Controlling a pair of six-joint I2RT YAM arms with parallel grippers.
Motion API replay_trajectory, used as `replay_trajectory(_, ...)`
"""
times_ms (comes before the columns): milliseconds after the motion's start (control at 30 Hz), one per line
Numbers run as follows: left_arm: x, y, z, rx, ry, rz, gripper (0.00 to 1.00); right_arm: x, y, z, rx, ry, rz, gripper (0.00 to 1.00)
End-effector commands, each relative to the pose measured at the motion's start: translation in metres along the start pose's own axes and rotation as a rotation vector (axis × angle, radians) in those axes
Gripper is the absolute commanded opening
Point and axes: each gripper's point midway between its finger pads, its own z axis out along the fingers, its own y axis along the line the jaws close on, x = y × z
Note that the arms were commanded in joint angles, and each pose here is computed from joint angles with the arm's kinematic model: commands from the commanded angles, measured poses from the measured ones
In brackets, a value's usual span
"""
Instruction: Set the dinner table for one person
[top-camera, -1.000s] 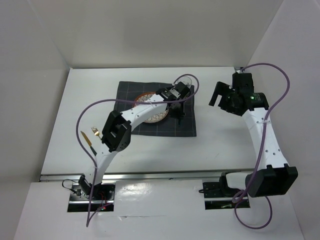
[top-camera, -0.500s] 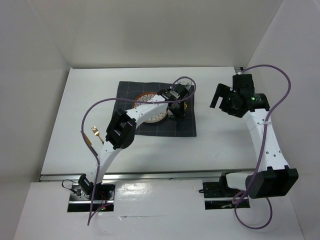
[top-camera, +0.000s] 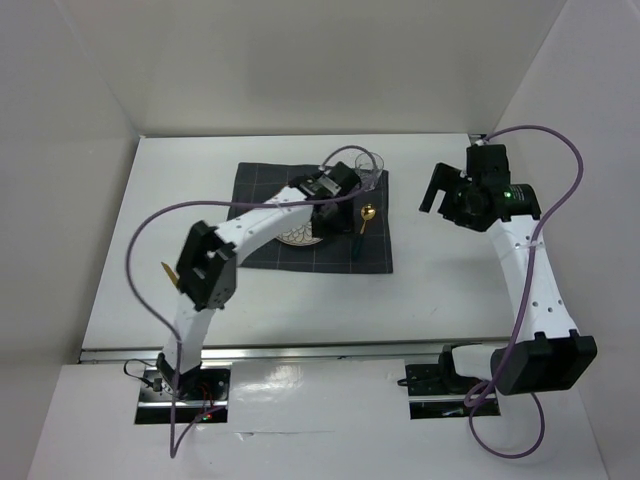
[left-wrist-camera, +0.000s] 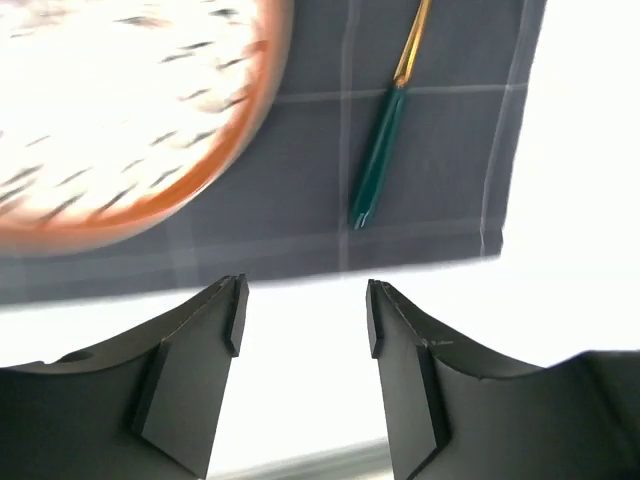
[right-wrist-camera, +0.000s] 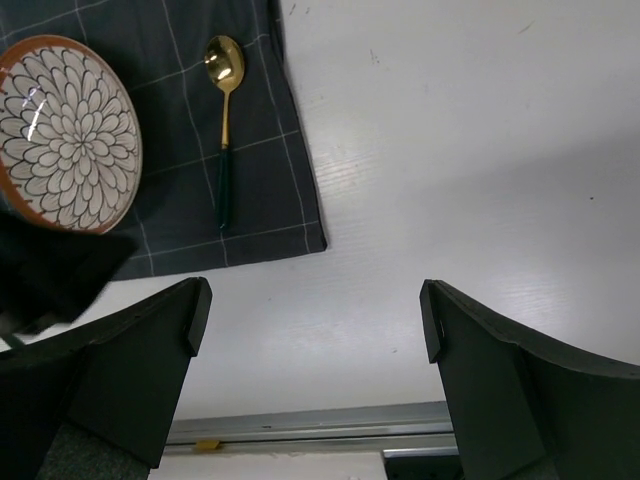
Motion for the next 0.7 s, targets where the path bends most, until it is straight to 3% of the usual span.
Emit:
replay_trajectory(0, -0.039, 0.044, -0.097, -0.046, -0.184, -0.063, 0.67, -0.02, 0.016, -0.005, -0.08, -0.059, 0.001, 0.99)
replay_trajectory(33, -0.03, 0.081, -0.093, -0.114, -0.146, -0.115, 0.67, -0.02, 0.021, -0.001, -0.103, -0.052, -0.009, 0.99)
replay_trajectory(100, -0.029, 0.114, -0.128, -0.117, -0.185, -0.181, 0.67, -0.024, 0.047, -0.007, -0.217, -0.045, -0.04, 0.99)
replay_trajectory(133, -0.014, 0.155, -0.125, -0.211, -0.146, -0.246, 0.67, -0.025, 0.06, -0.012, -0.262, -0.054, -0.052, 0.99)
replay_trajectory(200, -0.005, 0.188, -0.151, -0.241, -0.17, -0.311, 0.67, -0.019, 0.107, -0.02, -0.367, -0.055, -0.131, 0.99)
replay_trajectory(233, 0.007, 0.221, -0.15, -0.311, -0.151, -0.374, 0.67, -0.012, 0.119, -0.018, -0.379, -0.039, -0.151, 0.99)
replay_trajectory(367, 0.039, 0.28, -0.168, -0.424, -0.121, -0.518, 0.67, 0.044, 0.193, -0.003, -0.463, 0.072, -0.289, 0.99)
replay_trajectory(567, 0.093, 0.333, -0.142, -0.535, 0.032, -0.693, 0.66, 0.081, 0.233, 0.007, -0.492, 0.109, -0.34, 0.99)
replay_trajectory(667, 0.11, 0.332, -0.114, -0.486, 0.082, -0.722, 0.69, 0.089, 0.233, 0.01, -0.489, 0.124, -0.34, 0.99)
